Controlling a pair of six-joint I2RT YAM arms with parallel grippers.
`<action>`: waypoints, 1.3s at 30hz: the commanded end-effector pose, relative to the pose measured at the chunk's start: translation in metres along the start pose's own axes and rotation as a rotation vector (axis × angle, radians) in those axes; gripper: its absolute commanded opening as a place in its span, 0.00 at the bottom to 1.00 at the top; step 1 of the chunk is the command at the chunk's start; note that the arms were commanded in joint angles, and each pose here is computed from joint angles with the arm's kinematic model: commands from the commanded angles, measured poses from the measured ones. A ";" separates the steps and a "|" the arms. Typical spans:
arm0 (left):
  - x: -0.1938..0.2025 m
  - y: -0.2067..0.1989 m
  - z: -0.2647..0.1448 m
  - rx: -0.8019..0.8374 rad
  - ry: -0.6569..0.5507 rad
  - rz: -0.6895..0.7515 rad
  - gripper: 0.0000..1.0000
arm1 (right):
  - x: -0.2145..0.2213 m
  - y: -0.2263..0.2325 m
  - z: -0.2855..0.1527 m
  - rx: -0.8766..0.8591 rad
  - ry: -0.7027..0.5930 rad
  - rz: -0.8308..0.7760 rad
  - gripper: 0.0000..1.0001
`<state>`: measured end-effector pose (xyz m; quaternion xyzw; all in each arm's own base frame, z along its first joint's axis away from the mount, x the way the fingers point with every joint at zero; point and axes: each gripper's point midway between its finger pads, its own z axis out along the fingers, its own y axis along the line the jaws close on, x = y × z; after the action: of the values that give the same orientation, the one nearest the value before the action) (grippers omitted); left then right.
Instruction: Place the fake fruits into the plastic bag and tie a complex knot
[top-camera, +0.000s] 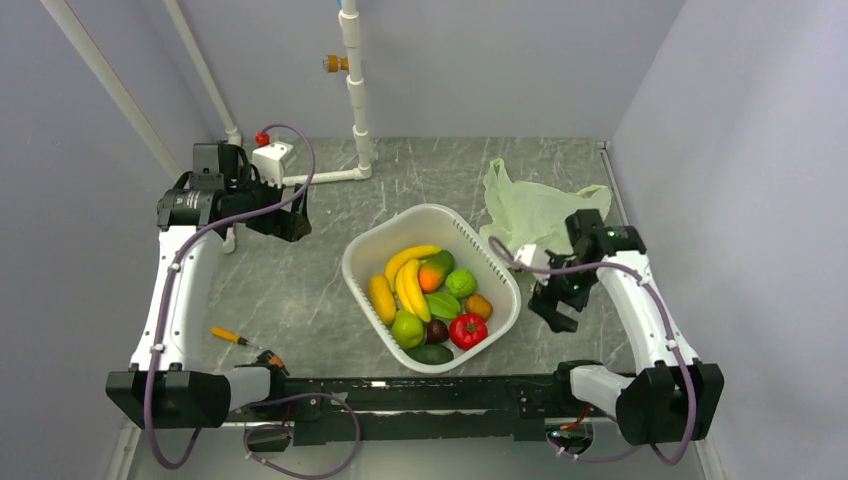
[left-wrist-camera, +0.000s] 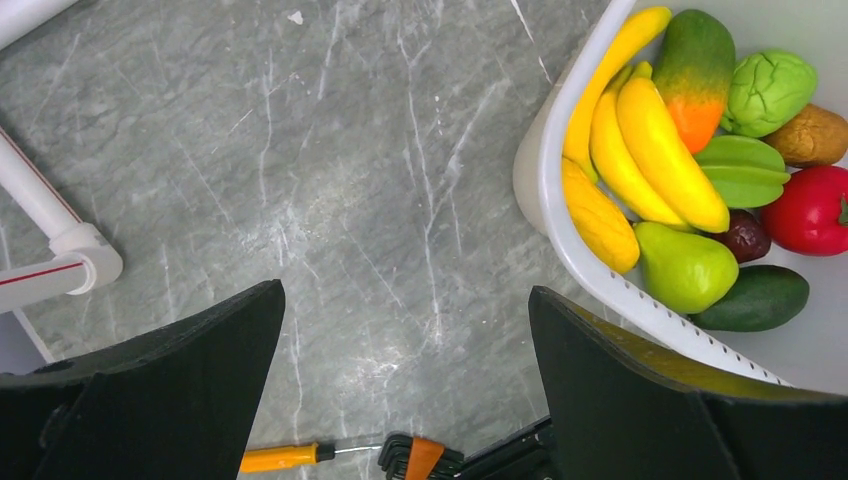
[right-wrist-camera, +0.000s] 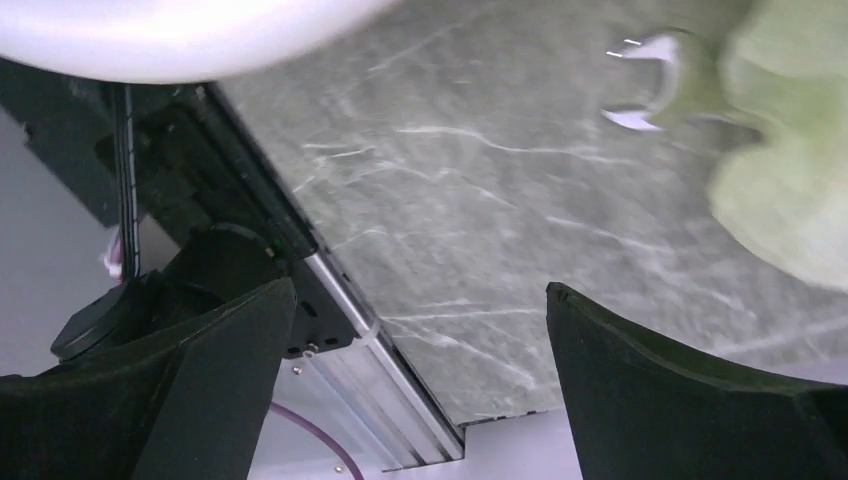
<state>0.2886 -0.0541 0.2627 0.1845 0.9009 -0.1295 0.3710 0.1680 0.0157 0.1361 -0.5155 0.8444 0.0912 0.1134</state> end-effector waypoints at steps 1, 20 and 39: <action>-0.011 -0.011 -0.007 0.048 -0.036 -0.014 0.99 | -0.003 0.008 0.023 -0.005 -0.001 -0.152 1.00; -0.075 -0.018 -0.060 -0.014 -0.238 -0.108 0.99 | -0.219 0.050 0.068 -0.125 -0.508 -0.107 1.00; -0.102 -0.024 -0.057 0.065 -0.312 0.046 0.99 | -0.321 -0.020 -0.024 -0.142 -0.709 0.056 1.00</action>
<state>0.3023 -0.0641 0.3603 0.1362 0.8577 -0.1535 0.4715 0.3026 0.3287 0.1642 -0.4937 0.7549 0.3106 0.2999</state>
